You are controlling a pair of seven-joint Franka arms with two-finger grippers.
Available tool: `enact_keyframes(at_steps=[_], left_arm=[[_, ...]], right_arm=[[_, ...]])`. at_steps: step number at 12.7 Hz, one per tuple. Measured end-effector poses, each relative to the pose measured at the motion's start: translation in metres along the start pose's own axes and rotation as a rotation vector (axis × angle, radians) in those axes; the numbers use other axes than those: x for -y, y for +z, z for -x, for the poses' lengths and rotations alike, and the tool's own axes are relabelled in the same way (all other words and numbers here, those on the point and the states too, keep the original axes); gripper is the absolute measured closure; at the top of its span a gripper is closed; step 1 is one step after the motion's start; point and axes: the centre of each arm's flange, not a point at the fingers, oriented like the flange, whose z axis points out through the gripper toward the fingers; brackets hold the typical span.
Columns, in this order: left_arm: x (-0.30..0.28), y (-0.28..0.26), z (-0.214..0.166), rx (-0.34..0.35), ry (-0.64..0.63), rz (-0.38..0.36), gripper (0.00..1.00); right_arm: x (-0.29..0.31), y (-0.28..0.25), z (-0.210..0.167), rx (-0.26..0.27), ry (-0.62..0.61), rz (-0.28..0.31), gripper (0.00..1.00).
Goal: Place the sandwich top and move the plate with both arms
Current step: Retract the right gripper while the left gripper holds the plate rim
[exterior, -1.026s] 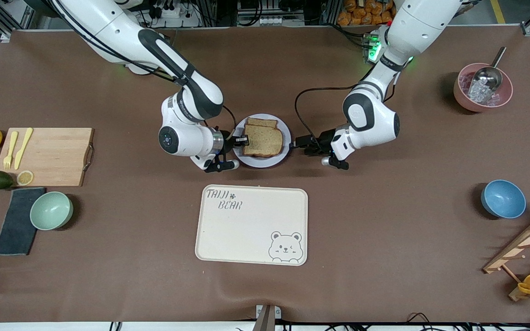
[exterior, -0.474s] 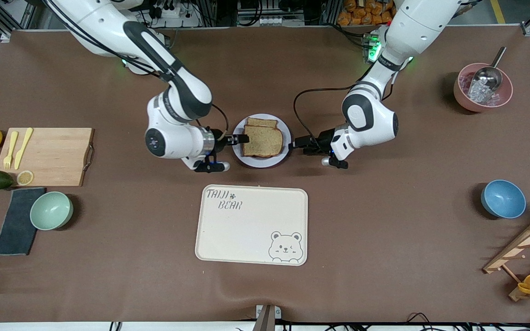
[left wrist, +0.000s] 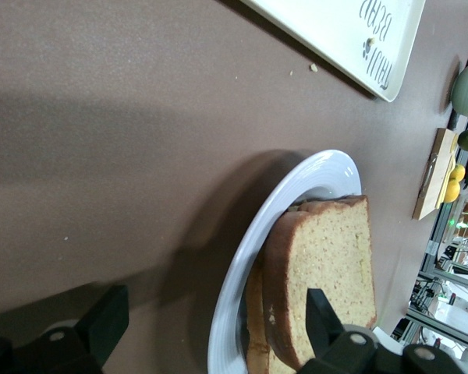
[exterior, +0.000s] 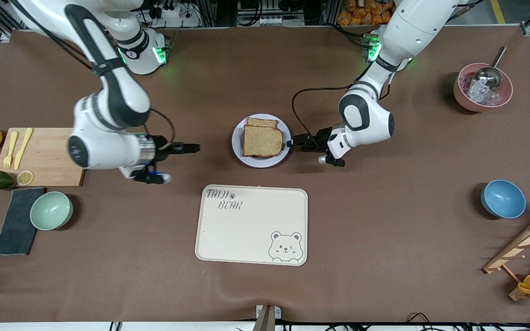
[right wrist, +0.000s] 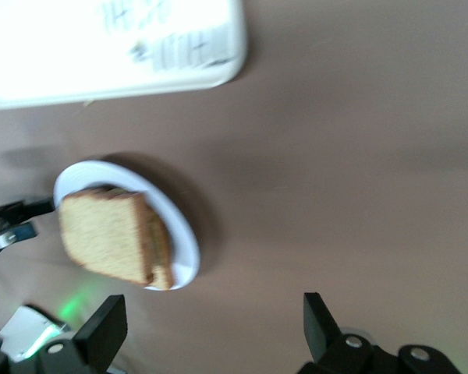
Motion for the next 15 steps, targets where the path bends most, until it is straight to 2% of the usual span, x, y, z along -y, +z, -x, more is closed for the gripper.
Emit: enact_keyframes(at_steps=[3, 5, 8, 11, 13, 15], left_arm=[[0.001, 0.007, 0.007, -0.002, 0.061, 0.015, 0.00], [0.009, 0.012, 0.011, 0.008, 0.092, 0.009, 0.00], [0.009, 0.014, 0.013, 0.012, 0.100, 0.011, 0.00], [0.006, 0.017, 0.017, 0.017, 0.097, 0.018, 0.00], [0.005, 0.018, 0.018, 0.019, 0.097, 0.019, 0.00], [0.004, 0.020, 0.019, 0.023, 0.099, 0.020, 0.00]], right_arm=[[-0.060, -0.043, -0.016, -0.013, -0.009, 0.045, 0.00], [-0.090, -0.079, -0.020, -0.020, 0.005, 0.042, 0.00], [-0.096, -0.158, -0.010, -0.048, 0.038, 0.050, 0.00], [-0.080, -0.218, 0.027, -0.074, 0.030, 0.167, 0.00], [-0.078, -0.256, 0.064, -0.136, 0.024, 0.279, 0.00], [-0.074, -0.286, 0.100, -0.199, 0.000, 0.328, 0.00]])
